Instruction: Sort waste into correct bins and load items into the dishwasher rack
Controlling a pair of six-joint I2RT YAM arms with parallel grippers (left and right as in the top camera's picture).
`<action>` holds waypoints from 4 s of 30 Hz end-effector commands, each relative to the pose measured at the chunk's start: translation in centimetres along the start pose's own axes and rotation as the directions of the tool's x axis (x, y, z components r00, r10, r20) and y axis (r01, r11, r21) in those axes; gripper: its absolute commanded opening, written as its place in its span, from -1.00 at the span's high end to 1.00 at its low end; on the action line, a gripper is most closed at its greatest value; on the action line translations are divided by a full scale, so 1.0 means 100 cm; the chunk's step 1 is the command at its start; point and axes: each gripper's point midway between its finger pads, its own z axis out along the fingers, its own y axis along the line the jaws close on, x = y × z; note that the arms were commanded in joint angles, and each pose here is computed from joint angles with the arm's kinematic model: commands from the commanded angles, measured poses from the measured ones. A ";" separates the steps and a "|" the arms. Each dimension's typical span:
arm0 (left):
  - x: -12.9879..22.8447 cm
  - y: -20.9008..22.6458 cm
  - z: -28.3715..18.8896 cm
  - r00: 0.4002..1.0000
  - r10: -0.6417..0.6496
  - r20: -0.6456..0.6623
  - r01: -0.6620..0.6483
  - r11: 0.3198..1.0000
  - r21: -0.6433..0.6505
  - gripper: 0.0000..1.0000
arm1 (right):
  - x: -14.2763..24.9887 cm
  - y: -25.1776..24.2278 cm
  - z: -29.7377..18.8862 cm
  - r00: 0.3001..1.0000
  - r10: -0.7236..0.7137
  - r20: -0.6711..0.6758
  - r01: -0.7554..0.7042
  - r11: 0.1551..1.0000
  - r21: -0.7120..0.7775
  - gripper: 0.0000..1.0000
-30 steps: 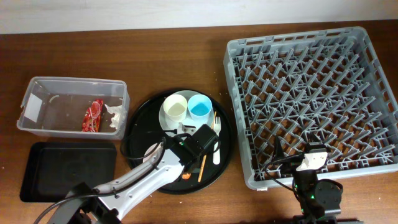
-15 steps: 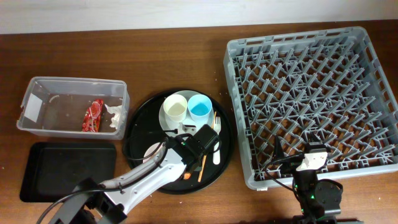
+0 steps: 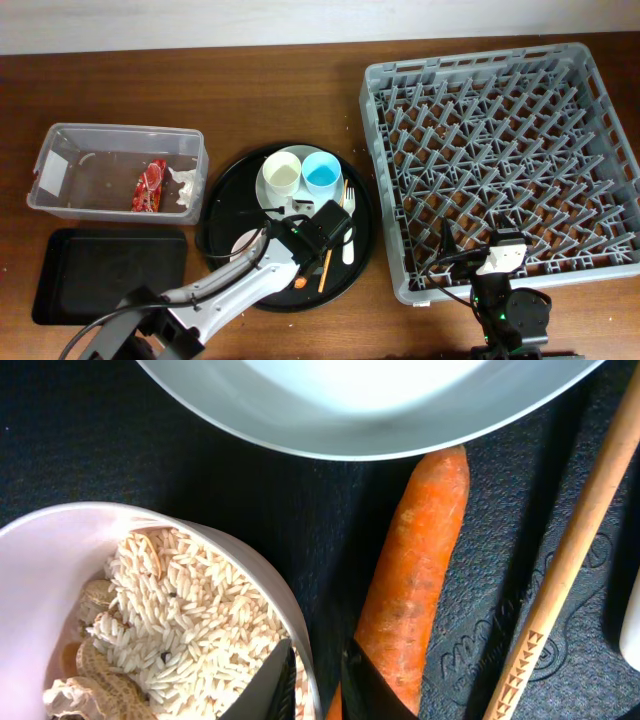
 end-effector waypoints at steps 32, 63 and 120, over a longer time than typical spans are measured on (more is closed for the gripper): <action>-0.051 0.190 -0.144 0.857 -0.463 0.226 0.427 0.884 0.192 1.00 | 0.002 0.000 0.000 1.000 0.005 -0.004 -0.005 1.000 0.000 -0.97; -0.027 0.283 -0.118 0.580 -0.756 0.303 0.202 0.494 0.846 1.00 | 0.002 0.000 0.000 1.000 0.005 -0.004 -0.005 1.000 0.000 -0.97; -0.001 0.239 0.004 0.794 -0.607 0.033 0.597 0.789 0.144 0.12 | 0.002 0.000 0.000 1.000 0.005 -0.004 -0.005 1.000 0.000 -0.97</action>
